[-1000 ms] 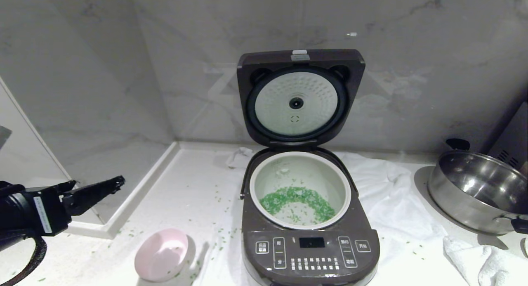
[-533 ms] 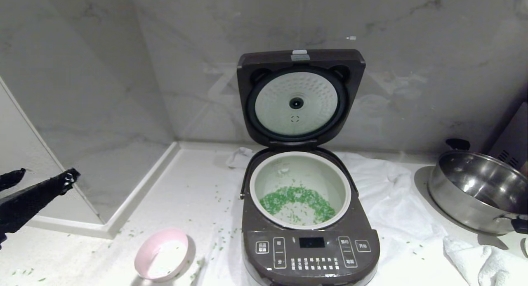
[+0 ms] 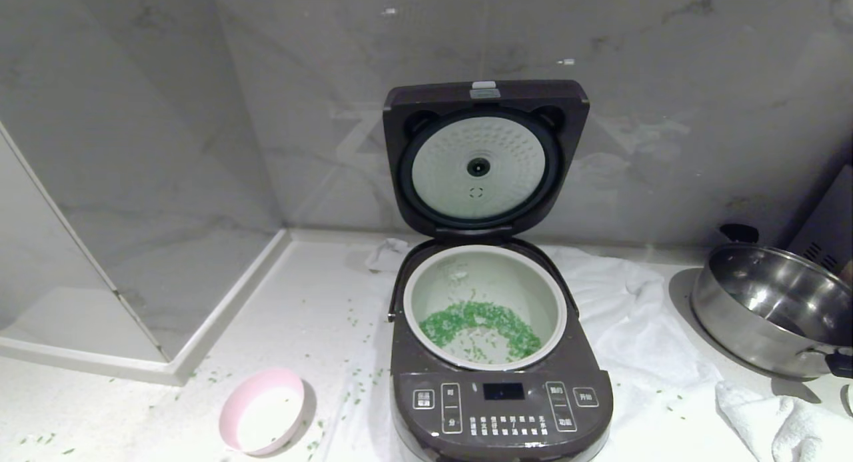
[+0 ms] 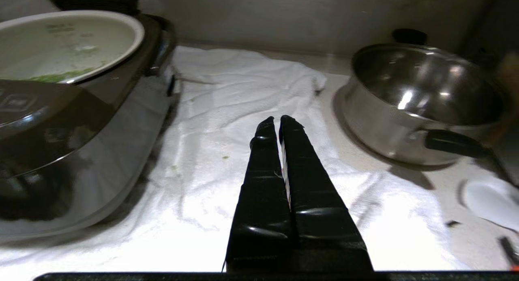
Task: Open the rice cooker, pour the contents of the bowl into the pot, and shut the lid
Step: Close the rice cooker
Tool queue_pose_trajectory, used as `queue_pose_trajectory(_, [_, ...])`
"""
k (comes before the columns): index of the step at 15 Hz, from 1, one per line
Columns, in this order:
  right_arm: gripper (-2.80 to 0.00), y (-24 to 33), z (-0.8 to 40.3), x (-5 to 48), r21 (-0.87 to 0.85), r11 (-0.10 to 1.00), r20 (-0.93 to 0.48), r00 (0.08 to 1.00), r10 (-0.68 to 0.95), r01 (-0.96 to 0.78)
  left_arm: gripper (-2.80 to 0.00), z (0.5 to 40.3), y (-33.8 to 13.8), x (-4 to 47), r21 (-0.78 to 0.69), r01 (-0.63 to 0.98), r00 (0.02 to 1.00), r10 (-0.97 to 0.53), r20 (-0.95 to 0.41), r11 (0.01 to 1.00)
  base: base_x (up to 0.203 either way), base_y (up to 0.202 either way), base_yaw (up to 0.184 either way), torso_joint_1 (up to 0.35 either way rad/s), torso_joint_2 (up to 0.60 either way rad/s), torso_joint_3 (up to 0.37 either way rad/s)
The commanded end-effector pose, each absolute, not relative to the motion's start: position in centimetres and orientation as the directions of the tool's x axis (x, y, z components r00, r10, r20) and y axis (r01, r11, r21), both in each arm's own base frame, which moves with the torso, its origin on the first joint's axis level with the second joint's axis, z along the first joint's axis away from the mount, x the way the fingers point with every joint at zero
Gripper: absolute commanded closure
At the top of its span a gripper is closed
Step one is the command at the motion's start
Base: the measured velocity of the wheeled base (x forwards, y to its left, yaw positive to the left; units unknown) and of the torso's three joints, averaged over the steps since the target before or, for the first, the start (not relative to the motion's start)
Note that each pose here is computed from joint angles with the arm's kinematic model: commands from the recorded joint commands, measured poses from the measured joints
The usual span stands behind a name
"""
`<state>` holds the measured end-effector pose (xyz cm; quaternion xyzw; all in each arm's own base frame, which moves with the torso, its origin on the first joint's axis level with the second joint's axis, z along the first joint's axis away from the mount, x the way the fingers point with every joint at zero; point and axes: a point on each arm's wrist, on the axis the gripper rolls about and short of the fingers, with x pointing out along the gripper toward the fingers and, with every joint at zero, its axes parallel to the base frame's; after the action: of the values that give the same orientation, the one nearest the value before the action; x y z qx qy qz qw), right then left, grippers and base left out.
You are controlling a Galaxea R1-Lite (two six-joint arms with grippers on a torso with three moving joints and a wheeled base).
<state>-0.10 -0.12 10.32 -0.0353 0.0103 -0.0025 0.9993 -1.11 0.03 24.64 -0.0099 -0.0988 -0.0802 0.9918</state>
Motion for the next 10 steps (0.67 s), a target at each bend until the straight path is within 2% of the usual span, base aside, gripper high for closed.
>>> queue_pose_trajectory(1, [0.00, -0.1, 10.6, -0.9, -0.081, 0.994, 0.033, 0.997, -0.071, 0.074, -2.80, 22.7, 0.2, -2.9, 0.075, 0.127, 0.959, -0.142, 0.244, 0.989, 0.000, 0.000, 0.000, 0.000, 0.00, 0.000])
queue_pose_trajectory(5, [0.00, -0.1, 9.2, -1.6, -0.083, 0.996, 0.066, 0.997, -0.033, 0.038, -2.80, 22.5, -0.2, -2.8, 0.117, -0.019, 0.969, -0.010, 0.246, 0.993, 0.000, 0.000, 0.000, 0.000, 0.00, 0.000])
queue_pose_trajectory(7, [0.00, 0.0, 8.9, -1.7, -0.080, 0.996, 0.054, 0.998, -0.030, 0.034, -2.80, 23.0, -0.3, -2.9, 0.131, -0.079, 0.950, 0.035, 0.309, 0.988, 0.000, 0.000, 0.000, 0.000, 0.00, 0.000])
queue_pose_trajectory(10, [0.00, -0.1, 8.8, -1.9, -0.082, 0.996, 0.063, 0.997, -0.037, 0.042, -2.80, 21.1, -0.3, -2.9, 0.124, -0.112, 0.951, 0.071, 0.300, 0.986, 0.000, 0.000, 0.000, 0.000, 0.00, 0.000])
